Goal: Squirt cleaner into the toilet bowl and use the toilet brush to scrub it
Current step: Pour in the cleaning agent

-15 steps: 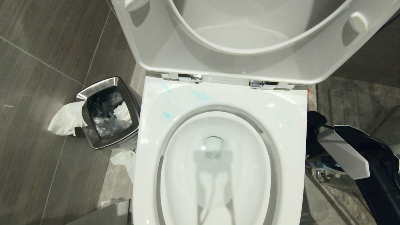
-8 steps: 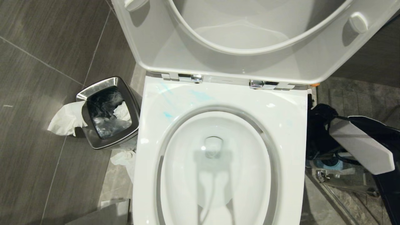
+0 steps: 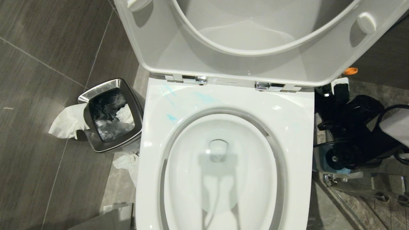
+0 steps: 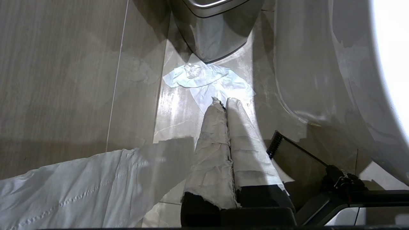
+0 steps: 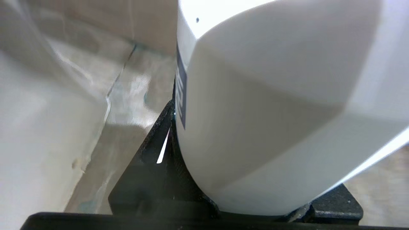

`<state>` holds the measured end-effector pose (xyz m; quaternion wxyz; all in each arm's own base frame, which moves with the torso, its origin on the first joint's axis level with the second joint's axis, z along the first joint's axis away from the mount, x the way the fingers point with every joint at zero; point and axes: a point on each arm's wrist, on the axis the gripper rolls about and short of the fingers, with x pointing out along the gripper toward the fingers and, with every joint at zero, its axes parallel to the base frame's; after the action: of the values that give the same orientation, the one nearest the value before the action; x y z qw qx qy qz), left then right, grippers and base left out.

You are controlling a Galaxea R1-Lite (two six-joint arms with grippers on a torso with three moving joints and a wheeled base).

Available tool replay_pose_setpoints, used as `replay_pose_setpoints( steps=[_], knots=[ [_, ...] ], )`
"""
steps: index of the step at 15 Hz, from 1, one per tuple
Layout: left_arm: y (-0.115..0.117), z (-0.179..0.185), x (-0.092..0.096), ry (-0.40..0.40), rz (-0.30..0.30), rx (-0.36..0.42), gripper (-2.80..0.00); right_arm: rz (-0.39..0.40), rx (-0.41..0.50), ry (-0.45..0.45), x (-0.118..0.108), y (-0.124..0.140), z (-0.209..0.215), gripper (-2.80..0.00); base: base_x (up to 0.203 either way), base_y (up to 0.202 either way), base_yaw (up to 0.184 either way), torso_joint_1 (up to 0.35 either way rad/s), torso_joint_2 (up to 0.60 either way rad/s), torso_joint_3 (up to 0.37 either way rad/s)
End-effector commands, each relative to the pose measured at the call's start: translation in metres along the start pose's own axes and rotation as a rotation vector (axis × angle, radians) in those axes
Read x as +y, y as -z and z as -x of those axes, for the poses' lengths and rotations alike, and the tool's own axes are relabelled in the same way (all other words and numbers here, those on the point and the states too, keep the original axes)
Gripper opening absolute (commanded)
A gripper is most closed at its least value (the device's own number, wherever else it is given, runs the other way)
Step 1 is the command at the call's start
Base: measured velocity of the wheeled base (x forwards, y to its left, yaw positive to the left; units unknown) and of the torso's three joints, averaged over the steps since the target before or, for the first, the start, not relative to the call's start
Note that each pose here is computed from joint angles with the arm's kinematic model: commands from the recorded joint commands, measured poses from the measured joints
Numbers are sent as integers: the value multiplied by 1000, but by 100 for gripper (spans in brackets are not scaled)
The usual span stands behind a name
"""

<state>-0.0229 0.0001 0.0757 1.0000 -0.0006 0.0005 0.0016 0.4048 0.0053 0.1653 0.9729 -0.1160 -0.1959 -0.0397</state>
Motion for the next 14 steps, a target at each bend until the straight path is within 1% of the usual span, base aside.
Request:
replay_pose_setpoints(
  steps=[1,5,8,11,14],
  knots=[
    [0,0,0,0,0,2,-280,-3,-83,24,-17,-59,24,-280,0,0,0,0,0,0],
    [0,0,0,-1,0,2,-280,-11,-103,43,-35,-104,73,-280,0,0,0,0,0,0],
    [0,0,0,-1,0,2,-280,-42,-113,104,-48,-128,110,-280,0,0,0,0,0,0],
    [0,0,0,-1,0,2,-280,-67,-77,145,-58,-133,154,-280,0,0,0,0,0,0],
    [0,0,0,-1,0,2,-280,-109,-25,141,-60,-138,202,-280,0,0,0,0,0,0]
  ],
)
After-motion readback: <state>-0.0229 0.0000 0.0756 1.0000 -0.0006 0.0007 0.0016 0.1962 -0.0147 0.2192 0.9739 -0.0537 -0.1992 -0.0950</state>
